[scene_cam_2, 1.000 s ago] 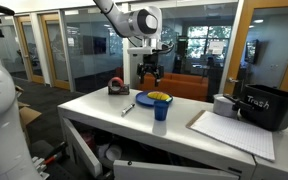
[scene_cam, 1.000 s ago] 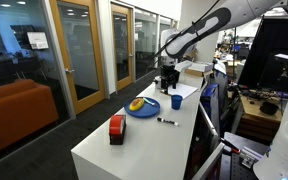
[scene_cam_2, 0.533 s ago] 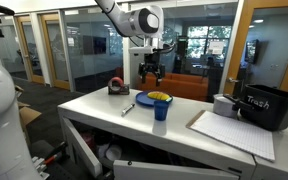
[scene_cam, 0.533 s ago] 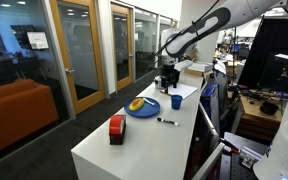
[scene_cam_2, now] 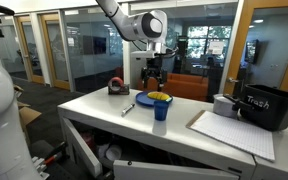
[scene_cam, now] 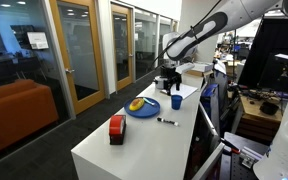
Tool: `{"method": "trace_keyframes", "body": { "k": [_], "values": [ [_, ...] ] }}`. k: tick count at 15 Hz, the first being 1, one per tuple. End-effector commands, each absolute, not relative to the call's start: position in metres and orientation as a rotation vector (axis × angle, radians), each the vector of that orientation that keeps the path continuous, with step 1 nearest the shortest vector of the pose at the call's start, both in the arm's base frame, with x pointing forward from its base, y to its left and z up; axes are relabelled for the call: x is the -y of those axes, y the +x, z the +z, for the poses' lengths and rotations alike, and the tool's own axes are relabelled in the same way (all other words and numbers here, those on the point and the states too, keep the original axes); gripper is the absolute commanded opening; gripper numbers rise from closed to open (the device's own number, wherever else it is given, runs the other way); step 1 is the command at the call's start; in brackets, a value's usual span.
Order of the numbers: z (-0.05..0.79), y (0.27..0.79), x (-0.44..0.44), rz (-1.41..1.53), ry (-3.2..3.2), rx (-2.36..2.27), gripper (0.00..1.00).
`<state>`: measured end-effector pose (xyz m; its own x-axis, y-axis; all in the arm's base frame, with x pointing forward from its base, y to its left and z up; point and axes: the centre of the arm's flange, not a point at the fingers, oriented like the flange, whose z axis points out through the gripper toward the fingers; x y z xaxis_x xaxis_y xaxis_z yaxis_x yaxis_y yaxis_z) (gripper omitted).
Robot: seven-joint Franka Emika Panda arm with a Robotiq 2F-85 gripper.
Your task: Move the cup to the left
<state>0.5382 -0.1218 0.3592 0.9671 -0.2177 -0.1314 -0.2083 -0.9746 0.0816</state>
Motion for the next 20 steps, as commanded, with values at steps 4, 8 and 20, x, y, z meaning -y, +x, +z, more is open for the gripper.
{"method": "trace_keyframes", "body": {
  "k": [4, 8, 20],
  "values": [
    [0.344, 0.534, 0.126, -0.228, 3.051, 0.323, 1.0],
    [0.333, 0.529, 0.119, -0.22, 3.061, 0.268, 1.0],
    [0.316, 0.534, 0.139, -0.182, 3.082, 0.126, 1.0]
  ]
}}
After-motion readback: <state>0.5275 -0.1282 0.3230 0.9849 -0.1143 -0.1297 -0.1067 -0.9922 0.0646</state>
